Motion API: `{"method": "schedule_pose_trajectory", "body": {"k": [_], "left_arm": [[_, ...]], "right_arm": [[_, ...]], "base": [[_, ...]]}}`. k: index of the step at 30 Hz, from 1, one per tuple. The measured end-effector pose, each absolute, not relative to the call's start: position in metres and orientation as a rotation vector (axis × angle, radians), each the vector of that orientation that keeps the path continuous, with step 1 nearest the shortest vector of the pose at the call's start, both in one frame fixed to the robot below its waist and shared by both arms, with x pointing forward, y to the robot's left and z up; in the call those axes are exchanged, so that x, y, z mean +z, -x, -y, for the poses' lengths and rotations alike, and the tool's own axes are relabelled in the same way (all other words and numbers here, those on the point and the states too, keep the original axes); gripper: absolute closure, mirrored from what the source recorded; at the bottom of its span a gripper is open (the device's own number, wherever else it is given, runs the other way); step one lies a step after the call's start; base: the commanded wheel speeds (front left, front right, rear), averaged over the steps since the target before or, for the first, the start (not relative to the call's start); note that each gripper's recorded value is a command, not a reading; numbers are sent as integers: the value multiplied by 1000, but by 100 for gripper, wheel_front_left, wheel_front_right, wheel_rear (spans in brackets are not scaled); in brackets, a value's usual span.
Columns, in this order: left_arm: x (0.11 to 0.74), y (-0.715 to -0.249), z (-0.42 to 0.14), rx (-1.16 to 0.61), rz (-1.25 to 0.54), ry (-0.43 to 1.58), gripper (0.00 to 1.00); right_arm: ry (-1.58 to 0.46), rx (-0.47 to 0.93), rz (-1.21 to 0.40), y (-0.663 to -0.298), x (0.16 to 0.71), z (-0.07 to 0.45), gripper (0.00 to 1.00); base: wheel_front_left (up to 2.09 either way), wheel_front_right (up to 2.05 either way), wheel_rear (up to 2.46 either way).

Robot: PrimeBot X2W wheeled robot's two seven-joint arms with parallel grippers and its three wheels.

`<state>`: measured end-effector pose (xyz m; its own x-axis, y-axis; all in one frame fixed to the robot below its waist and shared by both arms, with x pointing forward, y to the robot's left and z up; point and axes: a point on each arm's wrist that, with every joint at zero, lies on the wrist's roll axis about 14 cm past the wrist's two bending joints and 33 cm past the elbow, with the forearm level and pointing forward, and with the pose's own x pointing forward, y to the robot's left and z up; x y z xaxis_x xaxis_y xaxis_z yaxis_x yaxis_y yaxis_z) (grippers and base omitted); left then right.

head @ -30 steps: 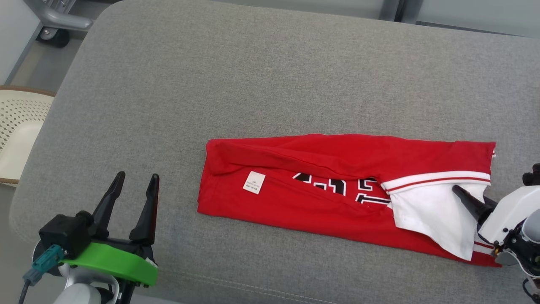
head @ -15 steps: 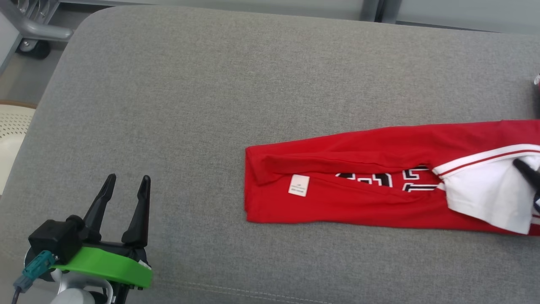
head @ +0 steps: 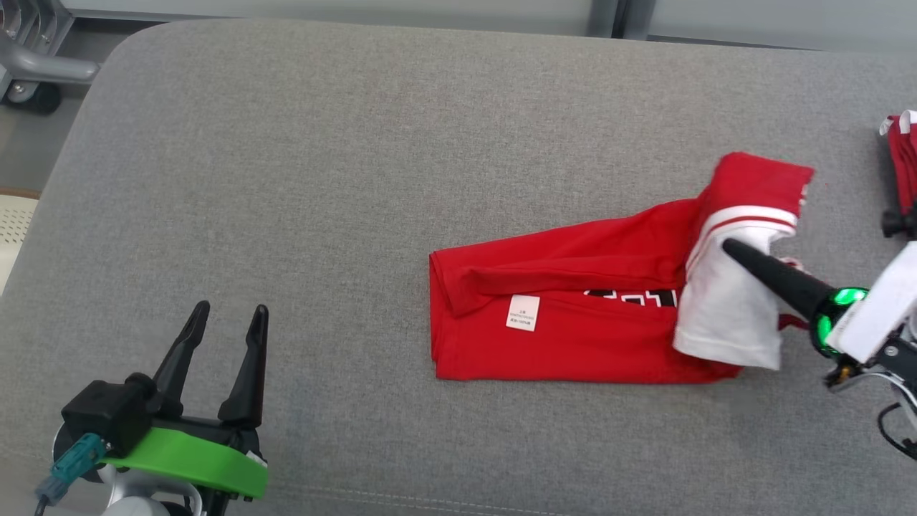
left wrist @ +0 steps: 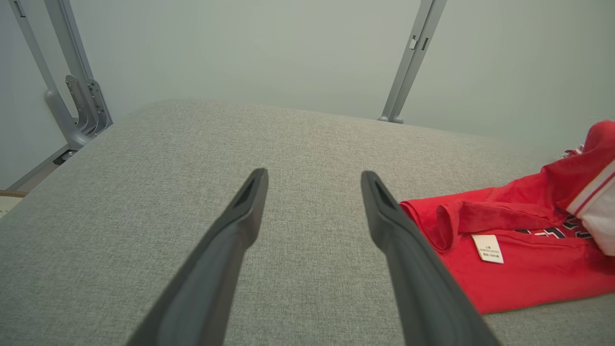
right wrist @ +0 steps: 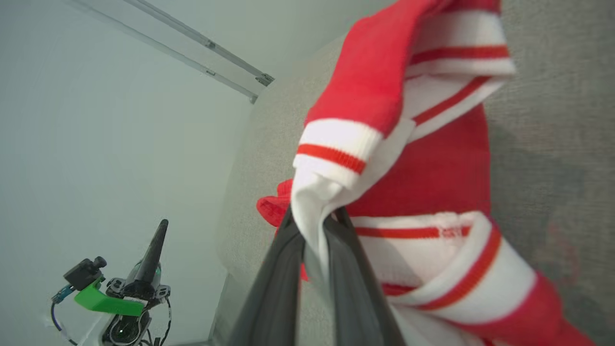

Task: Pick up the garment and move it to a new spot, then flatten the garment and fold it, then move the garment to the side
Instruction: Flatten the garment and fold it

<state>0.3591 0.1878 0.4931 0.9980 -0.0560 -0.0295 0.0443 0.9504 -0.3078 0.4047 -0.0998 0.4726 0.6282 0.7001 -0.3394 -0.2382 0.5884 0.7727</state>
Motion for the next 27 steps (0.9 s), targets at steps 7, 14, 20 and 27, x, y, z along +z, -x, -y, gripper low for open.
{"method": "schedule_pose_trajectory", "body": {"k": [7, 14, 20, 27], "left_arm": [[492, -357, -171, -100, -44, 332, 0], [496, -357, -176, -90, -31, 320, 0], [489, -353, -183, -54, -47, 323, 0], [484, -350, -196, -8, -59, 312, 0]], "right_arm": [[-754, 791, -688, -394, 495, 36, 100], [-732, 856, -741, -384, 485, -18, 100], [-684, 881, -813, -377, 465, -50, 100], [-658, 915, -823, -379, 463, -78, 53]], "base": [[0, 0, 0], [0, 0, 0], [0, 0, 0], [0, 0, 0]]}}
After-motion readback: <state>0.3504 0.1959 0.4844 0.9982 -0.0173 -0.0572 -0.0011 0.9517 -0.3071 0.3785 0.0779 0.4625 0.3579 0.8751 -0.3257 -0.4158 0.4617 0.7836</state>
